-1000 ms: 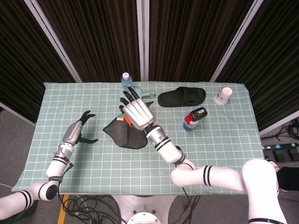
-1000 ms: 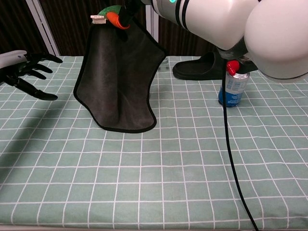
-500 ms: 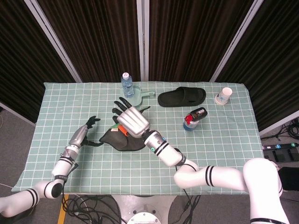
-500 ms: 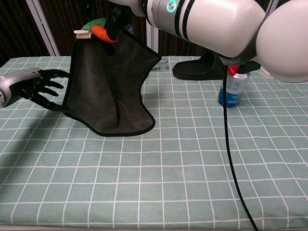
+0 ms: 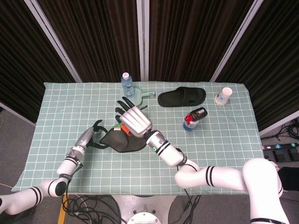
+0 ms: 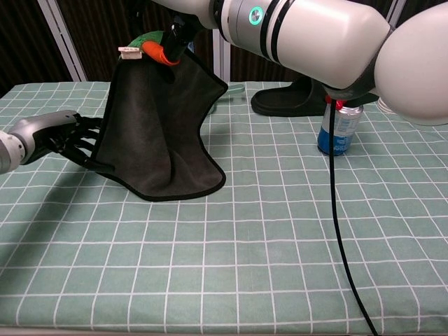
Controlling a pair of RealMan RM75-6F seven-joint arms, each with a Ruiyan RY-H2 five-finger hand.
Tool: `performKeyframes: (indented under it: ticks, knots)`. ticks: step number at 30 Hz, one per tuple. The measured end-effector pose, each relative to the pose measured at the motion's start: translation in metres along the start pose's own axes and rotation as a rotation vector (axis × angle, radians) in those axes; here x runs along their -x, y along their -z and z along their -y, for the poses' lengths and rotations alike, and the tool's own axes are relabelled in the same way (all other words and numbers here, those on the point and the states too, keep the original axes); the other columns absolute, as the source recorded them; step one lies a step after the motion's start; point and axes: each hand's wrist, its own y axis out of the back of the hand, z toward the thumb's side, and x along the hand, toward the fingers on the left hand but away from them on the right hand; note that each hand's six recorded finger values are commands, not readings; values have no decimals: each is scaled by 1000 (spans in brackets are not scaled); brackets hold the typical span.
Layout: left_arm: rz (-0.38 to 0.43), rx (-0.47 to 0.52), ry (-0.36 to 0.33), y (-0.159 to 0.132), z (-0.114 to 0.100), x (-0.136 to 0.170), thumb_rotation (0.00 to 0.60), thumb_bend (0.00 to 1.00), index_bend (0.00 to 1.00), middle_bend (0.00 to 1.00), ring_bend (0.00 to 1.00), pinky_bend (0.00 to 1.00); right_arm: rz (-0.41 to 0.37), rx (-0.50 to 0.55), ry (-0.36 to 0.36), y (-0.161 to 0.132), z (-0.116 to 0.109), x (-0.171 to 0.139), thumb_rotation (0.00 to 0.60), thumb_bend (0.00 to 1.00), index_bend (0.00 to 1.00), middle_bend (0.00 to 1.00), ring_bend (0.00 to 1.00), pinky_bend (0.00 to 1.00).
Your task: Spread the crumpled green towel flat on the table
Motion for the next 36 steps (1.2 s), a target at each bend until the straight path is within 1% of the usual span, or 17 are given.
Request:
performKeyframes:
  ticks: [8, 13, 16, 18, 21, 24, 27, 30, 33, 36]
  knots:
    - [-9, 13, -25, 4, 3, -4, 600, 258, 595, 188, 156, 199, 8, -3, -1, 5, 1, -2, 573, 579, 693, 249, 67, 0]
    - [-2, 27, -61, 5, 2, -4, 600, 412, 740, 342, 231, 200, 18, 13, -3, 8, 4, -6, 578, 580, 692, 249, 69, 0]
    - [3, 21, -64, 4, 2, -2, 600, 450, 777, 367, 234, 200, 28, 29, -5, 12, 6, -10, 577, 578, 693, 249, 68, 0]
    - [7, 15, -63, 4, 2, 0, 600, 456, 789, 373, 234, 200, 38, 39, -5, 16, 8, -14, 571, 580, 693, 249, 68, 0]
    - [15, 1, -64, 3, -2, 4, 600, 455, 796, 376, 234, 201, 53, 62, -3, 22, 11, -21, 578, 578, 692, 249, 68, 0]
    - [27, -22, -69, 2, -10, 9, 600, 454, 796, 376, 234, 201, 70, 98, -3, 29, 13, -30, 579, 578, 692, 249, 67, 0]
    - [44, -57, -89, -2, -24, 15, 600, 454, 796, 376, 234, 200, 90, 123, -2, 39, 14, -36, 577, 576, 692, 249, 67, 0]
    - [64, -79, -123, -11, -42, 16, 600, 454, 796, 376, 234, 201, 116, 150, 10, 47, 12, -34, 574, 574, 692, 249, 67, 0]
    - [85, -84, -166, -25, -59, 10, 600, 453, 796, 376, 234, 201, 143, 189, 26, 55, 9, -27, 580, 572, 692, 250, 66, 0]
    - [94, -92, -224, -36, -79, 1, 600, 453, 796, 376, 234, 200, 165, 208, 51, 63, 5, -19, 581, 571, 692, 249, 65, 0]
